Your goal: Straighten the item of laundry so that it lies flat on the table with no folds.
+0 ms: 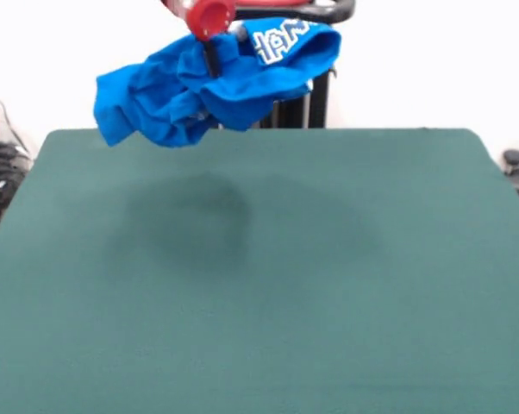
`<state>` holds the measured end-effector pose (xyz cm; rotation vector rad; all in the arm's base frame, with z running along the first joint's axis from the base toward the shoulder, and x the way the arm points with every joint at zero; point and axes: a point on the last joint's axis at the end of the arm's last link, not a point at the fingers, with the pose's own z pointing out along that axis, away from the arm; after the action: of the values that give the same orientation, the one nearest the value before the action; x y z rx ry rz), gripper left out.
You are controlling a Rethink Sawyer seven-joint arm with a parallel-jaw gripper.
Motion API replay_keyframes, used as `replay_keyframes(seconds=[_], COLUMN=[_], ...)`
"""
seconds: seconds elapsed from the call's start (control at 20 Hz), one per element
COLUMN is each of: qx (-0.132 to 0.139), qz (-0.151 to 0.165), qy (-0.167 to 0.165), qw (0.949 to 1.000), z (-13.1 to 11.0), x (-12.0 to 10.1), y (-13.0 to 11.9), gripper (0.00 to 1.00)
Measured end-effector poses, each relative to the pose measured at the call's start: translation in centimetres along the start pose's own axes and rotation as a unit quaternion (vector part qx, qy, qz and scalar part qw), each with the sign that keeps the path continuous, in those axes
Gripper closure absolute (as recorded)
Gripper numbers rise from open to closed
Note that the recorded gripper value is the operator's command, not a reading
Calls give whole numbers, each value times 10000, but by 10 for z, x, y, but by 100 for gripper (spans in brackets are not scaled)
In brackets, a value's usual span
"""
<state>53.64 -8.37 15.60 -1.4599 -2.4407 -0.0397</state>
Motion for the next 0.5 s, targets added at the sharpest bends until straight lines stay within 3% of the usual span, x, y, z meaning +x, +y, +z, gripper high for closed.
replay_keyframes(seconds=[0.2, 0.25, 0.45, 0.5], qx=[164, 257, 375, 495], qz=[-85, -166, -292, -434], qy=[325, 528, 785, 990], qw=[9993, 9981, 9958, 9929], z=[33, 55, 86, 116], x=[6, 12, 19, 23], y=[-2, 0, 6, 16], gripper=[100, 100, 100, 0])
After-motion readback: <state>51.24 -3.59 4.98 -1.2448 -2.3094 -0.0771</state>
